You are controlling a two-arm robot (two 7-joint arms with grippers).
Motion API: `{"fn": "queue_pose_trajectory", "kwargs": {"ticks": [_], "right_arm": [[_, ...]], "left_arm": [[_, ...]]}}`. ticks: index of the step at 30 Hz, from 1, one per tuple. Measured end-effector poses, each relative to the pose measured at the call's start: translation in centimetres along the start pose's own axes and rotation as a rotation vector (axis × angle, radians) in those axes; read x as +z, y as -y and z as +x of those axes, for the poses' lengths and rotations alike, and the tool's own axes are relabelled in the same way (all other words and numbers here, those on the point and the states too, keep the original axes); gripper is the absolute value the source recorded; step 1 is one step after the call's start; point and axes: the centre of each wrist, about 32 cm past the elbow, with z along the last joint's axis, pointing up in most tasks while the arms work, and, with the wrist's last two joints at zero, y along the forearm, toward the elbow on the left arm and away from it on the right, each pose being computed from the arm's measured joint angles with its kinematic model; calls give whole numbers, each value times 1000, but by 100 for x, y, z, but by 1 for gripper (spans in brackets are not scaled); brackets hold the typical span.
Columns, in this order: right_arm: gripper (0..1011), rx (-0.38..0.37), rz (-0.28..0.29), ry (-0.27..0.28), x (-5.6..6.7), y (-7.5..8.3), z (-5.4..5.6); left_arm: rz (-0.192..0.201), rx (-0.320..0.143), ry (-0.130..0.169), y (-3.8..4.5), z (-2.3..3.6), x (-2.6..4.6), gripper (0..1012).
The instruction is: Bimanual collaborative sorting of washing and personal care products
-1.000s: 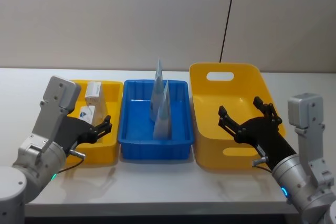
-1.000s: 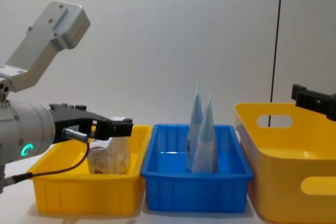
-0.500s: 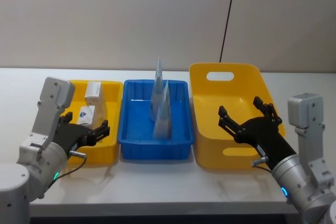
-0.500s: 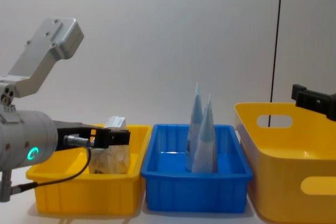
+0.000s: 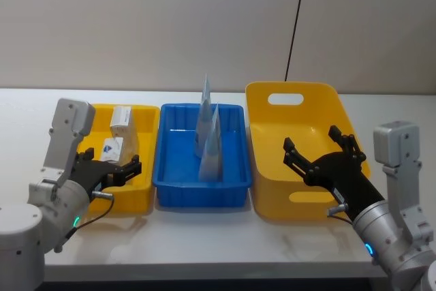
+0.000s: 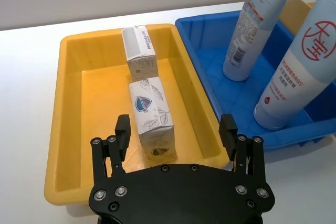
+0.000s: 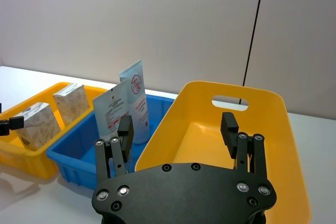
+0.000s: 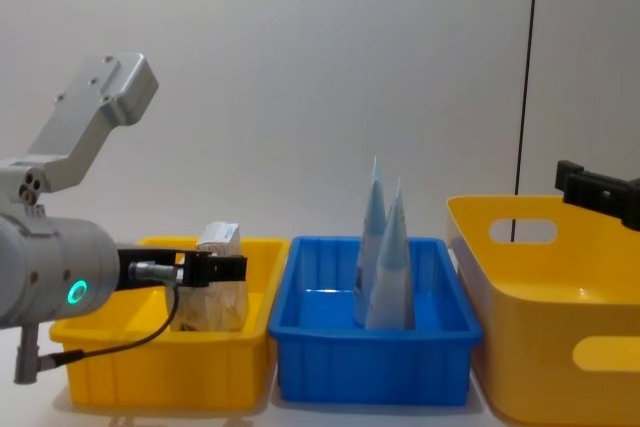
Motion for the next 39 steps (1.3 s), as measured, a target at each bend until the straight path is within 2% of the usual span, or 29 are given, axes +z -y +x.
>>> {"fn": "queue_pose_trajectory", "kwargs": {"ticks": [20,39], "right_arm": [[1002,0,0,0,0,0,0],[1002,0,0,0,0,0,0]], "left_arm": [[12,39,-51,205,45,1,1001],[33,45,-76,284,55,-22,1001]]}}
